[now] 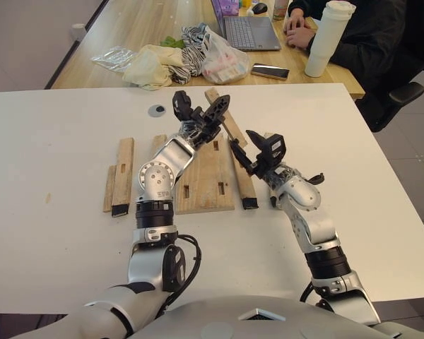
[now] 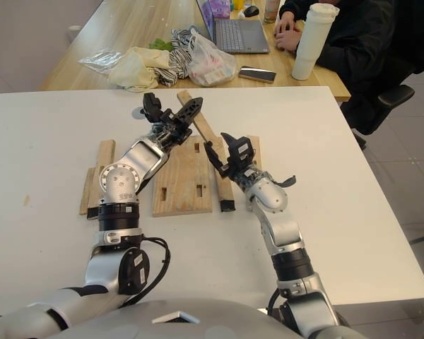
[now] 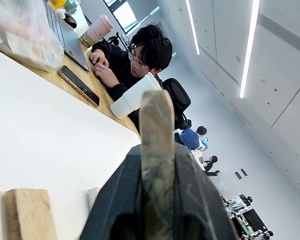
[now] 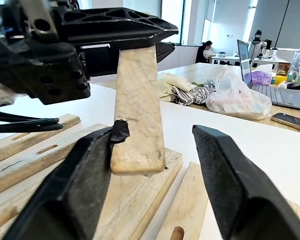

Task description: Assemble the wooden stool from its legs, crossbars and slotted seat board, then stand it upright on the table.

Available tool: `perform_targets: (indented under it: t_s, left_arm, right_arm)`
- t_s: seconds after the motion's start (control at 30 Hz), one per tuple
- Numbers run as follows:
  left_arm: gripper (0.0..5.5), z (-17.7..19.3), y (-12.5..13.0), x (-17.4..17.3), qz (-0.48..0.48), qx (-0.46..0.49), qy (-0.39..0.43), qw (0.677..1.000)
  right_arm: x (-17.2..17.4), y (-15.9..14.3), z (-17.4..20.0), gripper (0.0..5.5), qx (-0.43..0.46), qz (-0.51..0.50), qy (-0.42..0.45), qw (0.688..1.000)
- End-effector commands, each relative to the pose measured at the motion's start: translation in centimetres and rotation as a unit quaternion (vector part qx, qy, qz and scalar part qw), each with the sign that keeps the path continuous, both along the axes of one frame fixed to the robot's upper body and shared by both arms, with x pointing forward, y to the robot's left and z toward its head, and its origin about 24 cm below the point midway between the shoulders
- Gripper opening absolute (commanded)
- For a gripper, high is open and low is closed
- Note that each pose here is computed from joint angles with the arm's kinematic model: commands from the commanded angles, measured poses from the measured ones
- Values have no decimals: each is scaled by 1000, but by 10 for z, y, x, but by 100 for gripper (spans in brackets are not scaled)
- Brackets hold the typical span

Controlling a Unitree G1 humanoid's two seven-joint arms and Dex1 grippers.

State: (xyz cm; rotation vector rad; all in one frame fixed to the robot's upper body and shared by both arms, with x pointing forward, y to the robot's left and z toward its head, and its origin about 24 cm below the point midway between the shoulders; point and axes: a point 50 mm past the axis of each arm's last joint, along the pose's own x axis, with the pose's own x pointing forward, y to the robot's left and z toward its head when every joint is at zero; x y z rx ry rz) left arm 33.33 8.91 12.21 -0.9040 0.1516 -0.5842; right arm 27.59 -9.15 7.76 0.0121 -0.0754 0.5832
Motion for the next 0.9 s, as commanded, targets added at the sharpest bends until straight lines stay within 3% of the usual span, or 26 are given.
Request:
perform_targets:
  t_s: [0.03, 0.27, 0.4, 0.53, 0.9]
  left_arm:
    - [37, -19, 41, 3, 95, 98, -23, 990]
    - [37, -30, 129, -15, 298, 211, -75, 928]
    - [37, -32, 164, -34, 360, 268, -103, 887]
    - [37, -39, 175, -54, 376, 316, -129, 861]
    - [37, -66, 186, -60, 390, 340, -102, 850]
  right_arm:
    - [5, -10, 3, 284, -7, -35, -19, 999]
    - [-6, -14, -7, 284, -12, -46, -2, 999]
    - [-10, -17, -10, 284, -9, -58, 6, 998]
    - [-12, -18, -11, 284, -15, -53, 10, 998]
    - [-13, -22, -11, 284, -19, -59, 14, 998]
